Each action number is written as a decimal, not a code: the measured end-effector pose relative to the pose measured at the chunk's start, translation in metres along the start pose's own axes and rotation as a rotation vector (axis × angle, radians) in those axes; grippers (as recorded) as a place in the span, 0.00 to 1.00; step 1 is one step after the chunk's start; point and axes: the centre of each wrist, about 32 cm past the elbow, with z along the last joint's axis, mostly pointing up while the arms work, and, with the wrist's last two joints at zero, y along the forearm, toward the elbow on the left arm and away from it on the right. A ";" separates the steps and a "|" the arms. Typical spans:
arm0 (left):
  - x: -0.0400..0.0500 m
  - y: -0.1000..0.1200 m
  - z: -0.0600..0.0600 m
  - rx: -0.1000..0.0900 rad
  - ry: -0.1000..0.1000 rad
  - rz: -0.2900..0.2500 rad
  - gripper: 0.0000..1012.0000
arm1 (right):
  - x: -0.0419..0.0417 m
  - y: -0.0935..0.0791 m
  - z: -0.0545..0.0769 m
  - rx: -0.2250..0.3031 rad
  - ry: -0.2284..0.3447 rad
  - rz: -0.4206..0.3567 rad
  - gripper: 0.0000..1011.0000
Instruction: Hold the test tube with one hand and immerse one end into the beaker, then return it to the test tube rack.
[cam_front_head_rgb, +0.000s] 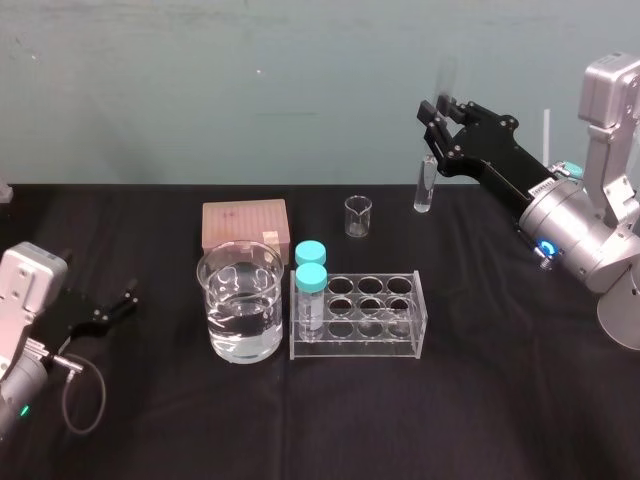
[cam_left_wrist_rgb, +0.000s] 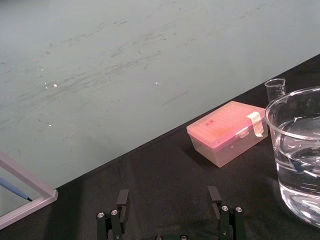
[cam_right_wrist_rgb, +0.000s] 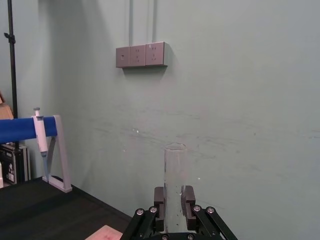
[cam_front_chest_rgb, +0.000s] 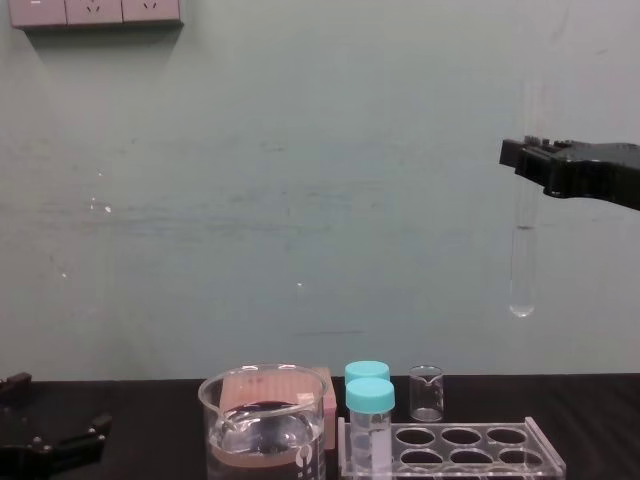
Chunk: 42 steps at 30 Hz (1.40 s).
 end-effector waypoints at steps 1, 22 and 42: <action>0.0000 0.000 0.000 0.000 0.000 0.000 0.99 | -0.0002 0.000 0.000 0.000 0.000 0.001 0.23; 0.0000 0.000 0.000 0.000 0.000 0.000 0.99 | -0.0013 -0.003 -0.001 -0.011 0.004 0.004 0.23; 0.0000 0.000 0.000 0.000 0.000 0.000 0.99 | -0.0042 0.023 -0.003 0.015 -0.005 0.083 0.23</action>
